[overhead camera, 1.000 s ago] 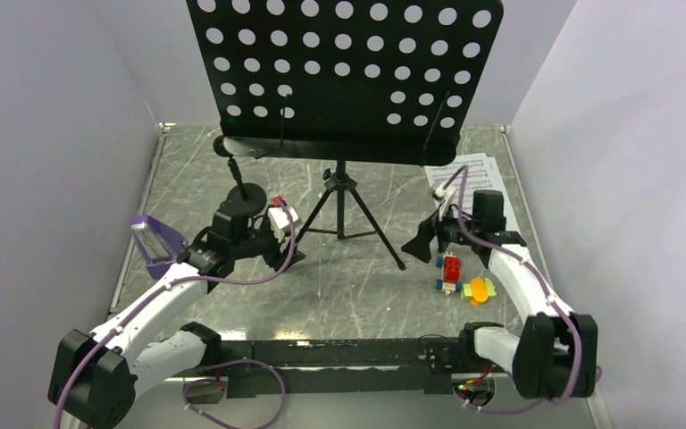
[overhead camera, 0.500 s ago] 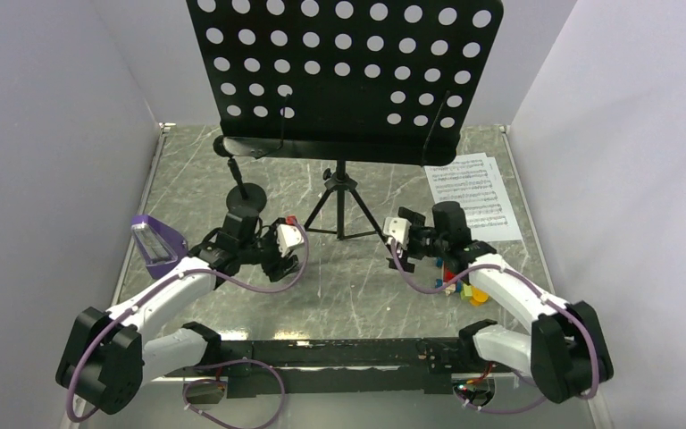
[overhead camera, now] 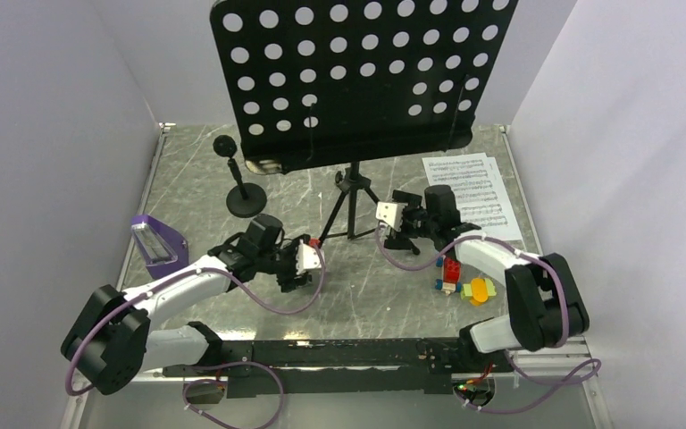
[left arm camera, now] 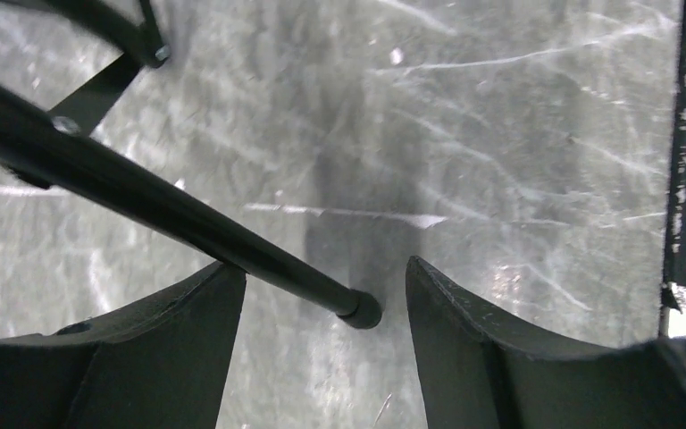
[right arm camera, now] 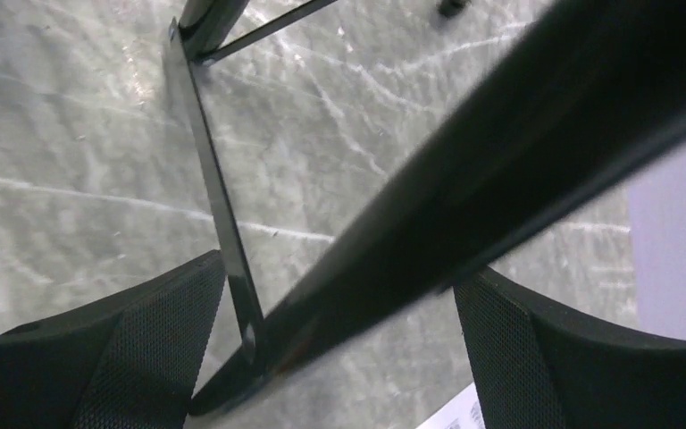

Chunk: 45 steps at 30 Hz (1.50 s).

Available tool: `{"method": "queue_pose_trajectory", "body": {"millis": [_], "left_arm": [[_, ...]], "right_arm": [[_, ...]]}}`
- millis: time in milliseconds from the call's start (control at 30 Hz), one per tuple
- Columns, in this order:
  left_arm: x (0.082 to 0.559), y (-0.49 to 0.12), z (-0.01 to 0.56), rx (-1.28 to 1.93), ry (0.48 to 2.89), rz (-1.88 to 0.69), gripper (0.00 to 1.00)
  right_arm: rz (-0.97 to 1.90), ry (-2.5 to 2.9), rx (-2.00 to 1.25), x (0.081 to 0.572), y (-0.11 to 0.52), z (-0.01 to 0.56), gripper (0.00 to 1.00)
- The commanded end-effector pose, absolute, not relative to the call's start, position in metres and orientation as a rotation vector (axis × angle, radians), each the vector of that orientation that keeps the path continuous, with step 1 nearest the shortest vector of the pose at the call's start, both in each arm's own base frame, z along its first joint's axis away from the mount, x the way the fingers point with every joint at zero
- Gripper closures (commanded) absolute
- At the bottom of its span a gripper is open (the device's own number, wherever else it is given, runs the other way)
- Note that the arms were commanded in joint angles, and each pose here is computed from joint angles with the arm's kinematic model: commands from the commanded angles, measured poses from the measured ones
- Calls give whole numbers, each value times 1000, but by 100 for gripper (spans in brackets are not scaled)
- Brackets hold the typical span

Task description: Pack up the instrument practice props

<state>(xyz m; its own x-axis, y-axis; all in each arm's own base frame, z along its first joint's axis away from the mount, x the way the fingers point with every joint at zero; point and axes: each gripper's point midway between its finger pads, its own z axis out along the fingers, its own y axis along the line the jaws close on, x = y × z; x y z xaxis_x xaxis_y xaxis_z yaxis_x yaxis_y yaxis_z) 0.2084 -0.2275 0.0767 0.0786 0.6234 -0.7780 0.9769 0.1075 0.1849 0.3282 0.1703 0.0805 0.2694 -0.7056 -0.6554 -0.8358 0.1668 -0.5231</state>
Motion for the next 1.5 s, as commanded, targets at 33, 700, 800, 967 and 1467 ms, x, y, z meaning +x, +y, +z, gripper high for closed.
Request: {"method": "queue_pose_trajectory", "body": {"millis": [33, 700, 800, 967, 1467], "left_arm": [[179, -263, 81, 1746, 1437, -717, 30], [223, -245, 167, 1521, 1385, -466, 25], [255, -231, 230, 1295, 1209, -255, 23], [292, -231, 282, 1212, 967, -34, 19], [353, -268, 321, 1339, 597, 258, 27]], "right_arm": [[-1, 1295, -1567, 389, 175, 115, 3], [-86, 1255, -1591, 416, 160, 126, 0], [-101, 1243, -1550, 391, 152, 150, 0], [-62, 1289, -1475, 365, 146, 175, 0], [108, 1411, -1344, 364, 157, 189, 0]]}}
